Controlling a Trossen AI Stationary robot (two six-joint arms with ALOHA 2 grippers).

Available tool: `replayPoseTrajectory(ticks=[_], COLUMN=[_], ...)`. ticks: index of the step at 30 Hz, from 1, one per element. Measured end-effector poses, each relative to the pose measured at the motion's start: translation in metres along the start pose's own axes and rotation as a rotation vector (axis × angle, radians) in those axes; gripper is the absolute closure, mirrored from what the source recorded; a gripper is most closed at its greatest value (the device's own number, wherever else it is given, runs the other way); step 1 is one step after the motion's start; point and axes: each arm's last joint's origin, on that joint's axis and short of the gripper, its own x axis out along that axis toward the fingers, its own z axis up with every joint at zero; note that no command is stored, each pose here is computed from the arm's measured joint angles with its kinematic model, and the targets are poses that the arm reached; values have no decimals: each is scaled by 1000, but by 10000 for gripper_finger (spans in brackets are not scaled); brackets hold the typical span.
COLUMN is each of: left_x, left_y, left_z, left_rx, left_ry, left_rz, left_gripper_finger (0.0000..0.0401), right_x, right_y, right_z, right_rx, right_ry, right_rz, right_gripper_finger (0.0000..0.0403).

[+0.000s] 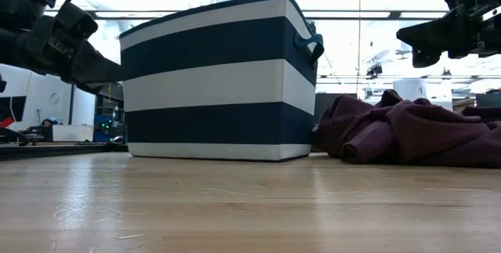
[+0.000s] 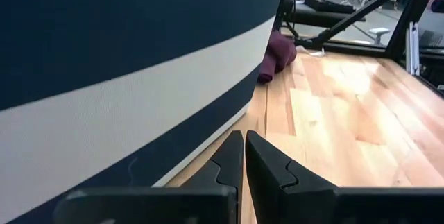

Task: Pick & place medical supplies in basket/bin
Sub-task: Return to Home Position

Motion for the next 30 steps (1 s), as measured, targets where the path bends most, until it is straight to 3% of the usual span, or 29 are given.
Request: replayPoseTrajectory(ticks=[30], left_x=[4], left_y=[0], left_z=[-6], left_rx=[9], left_ry=[71], left_rz=[7], left_gripper_finger=[401], right_x=[0], right_y=[0], right_z=[0], right_rx=[0], right_ry=[0], right_rz=[0], right_gripper_finger=[394])
